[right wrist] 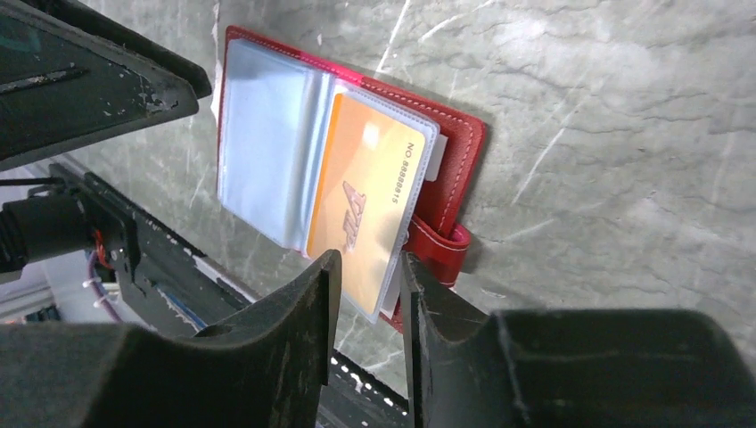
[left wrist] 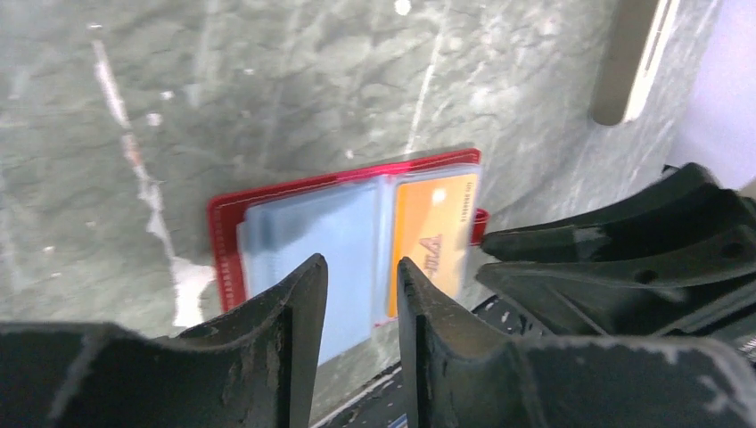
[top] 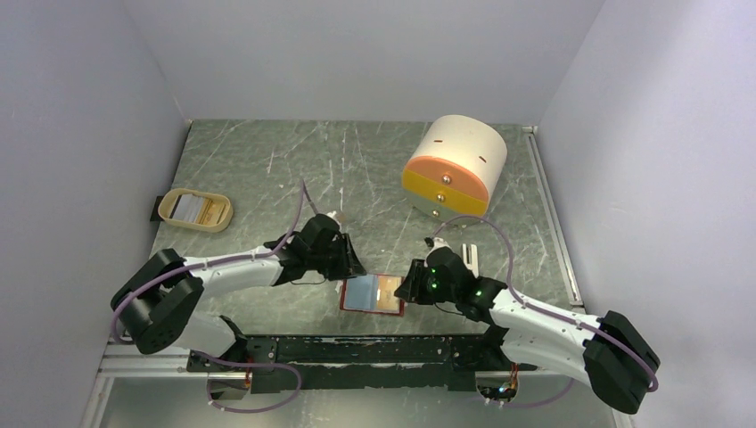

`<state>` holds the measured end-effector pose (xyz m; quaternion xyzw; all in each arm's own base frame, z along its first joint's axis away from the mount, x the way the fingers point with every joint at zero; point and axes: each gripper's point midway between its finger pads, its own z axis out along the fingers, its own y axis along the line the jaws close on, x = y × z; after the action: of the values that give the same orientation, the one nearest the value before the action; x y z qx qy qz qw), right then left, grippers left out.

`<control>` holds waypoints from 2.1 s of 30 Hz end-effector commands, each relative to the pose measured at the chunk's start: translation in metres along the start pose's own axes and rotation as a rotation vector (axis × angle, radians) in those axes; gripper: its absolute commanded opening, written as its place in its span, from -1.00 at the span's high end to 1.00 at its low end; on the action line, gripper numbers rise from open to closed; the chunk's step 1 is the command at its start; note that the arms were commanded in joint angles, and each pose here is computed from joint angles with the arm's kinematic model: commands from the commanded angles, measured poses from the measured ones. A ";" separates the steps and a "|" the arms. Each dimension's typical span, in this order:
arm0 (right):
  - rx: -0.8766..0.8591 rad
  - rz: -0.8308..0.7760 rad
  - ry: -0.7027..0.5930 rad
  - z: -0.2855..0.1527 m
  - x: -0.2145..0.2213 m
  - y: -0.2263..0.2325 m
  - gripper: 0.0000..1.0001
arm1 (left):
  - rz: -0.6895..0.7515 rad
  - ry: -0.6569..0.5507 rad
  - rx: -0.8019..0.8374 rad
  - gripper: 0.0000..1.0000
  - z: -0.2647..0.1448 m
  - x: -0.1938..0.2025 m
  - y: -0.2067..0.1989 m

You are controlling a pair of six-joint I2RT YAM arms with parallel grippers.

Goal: Put the credit cards into the card holder
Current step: Insert the credit card into the card holder, then move the card holder to the center of the board.

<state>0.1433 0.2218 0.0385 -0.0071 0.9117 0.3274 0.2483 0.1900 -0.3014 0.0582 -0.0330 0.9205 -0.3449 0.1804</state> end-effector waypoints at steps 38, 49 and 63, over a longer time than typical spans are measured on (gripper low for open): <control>0.082 -0.330 0.312 0.028 0.012 0.013 0.16 | -0.070 0.114 0.154 0.10 -0.033 0.019 0.040; -0.066 -0.343 0.380 0.057 0.046 0.070 0.20 | -0.099 0.019 0.071 0.08 -0.049 0.000 0.069; 0.069 -0.745 0.475 0.053 0.072 0.043 0.24 | -0.117 0.048 0.044 0.16 -0.045 0.008 0.078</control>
<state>0.1143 0.3219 0.0213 -0.3484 0.8899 0.2486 0.1577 0.1741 -0.2202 0.0444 -0.0702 0.9093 -0.3847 0.1422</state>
